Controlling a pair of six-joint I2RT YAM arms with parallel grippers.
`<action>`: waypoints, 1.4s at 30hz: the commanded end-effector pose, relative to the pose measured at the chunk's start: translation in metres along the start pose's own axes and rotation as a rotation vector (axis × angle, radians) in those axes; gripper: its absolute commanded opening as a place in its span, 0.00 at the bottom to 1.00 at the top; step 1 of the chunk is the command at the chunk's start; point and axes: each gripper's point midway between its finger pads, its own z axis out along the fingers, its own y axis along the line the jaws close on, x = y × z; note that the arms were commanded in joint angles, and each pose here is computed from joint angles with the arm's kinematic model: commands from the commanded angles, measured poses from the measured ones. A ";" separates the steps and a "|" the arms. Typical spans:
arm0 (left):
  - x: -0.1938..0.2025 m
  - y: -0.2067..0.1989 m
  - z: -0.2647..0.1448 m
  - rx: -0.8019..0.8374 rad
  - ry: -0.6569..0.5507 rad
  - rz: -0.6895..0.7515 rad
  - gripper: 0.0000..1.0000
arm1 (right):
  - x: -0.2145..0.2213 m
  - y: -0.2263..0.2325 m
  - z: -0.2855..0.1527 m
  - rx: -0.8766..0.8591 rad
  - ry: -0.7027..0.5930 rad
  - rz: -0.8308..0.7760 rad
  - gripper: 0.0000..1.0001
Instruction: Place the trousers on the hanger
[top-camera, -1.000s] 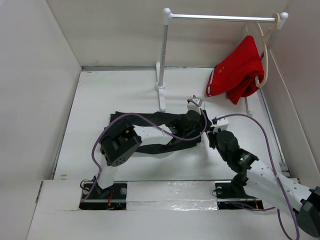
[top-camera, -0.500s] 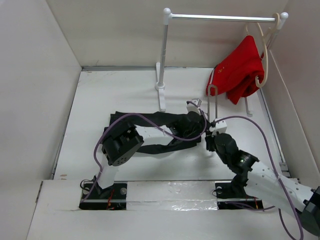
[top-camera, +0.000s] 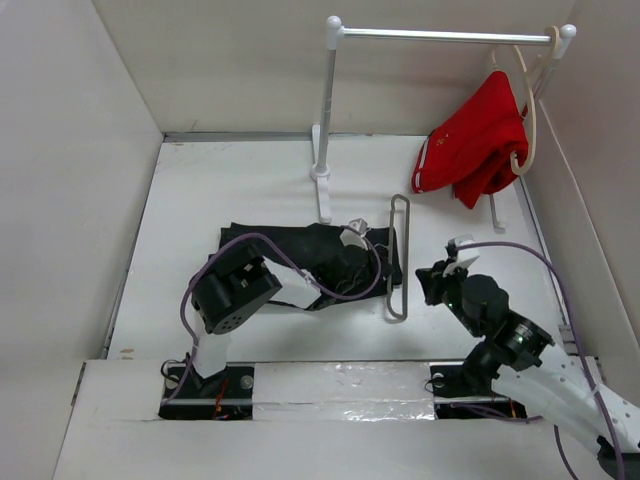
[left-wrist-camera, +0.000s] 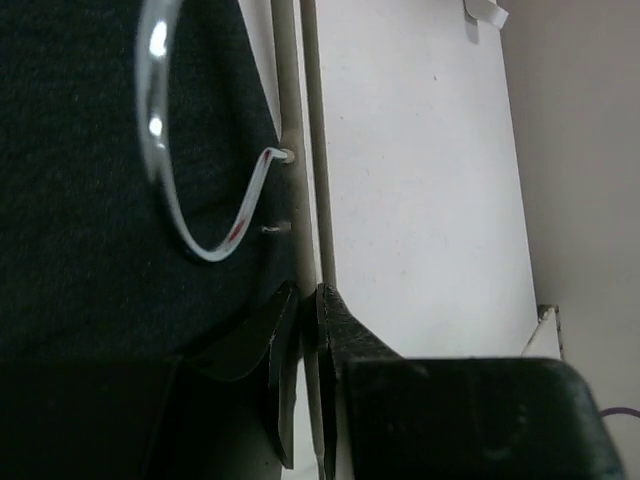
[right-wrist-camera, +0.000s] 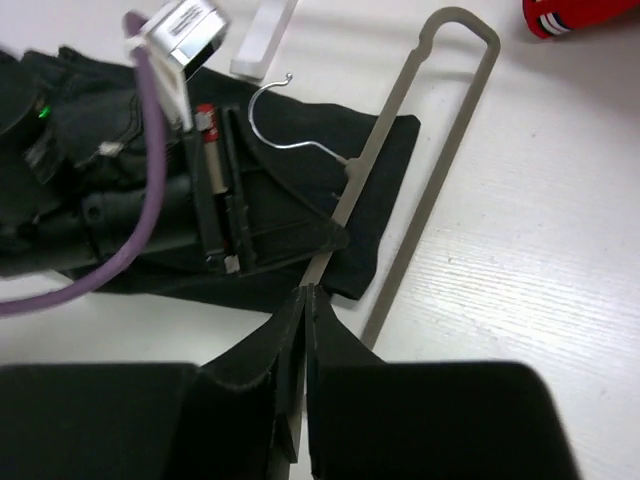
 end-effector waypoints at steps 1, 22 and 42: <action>-0.024 -0.038 -0.022 0.119 -0.104 -0.041 0.00 | 0.002 0.005 0.016 -0.006 0.039 -0.021 0.00; -0.020 -0.003 -0.003 0.017 -0.150 -0.135 0.00 | 0.048 -0.025 0.133 -0.041 0.205 0.003 0.33; -0.018 0.011 0.002 0.003 -0.142 -0.144 0.00 | 0.091 -0.031 0.152 -0.077 0.275 0.059 0.20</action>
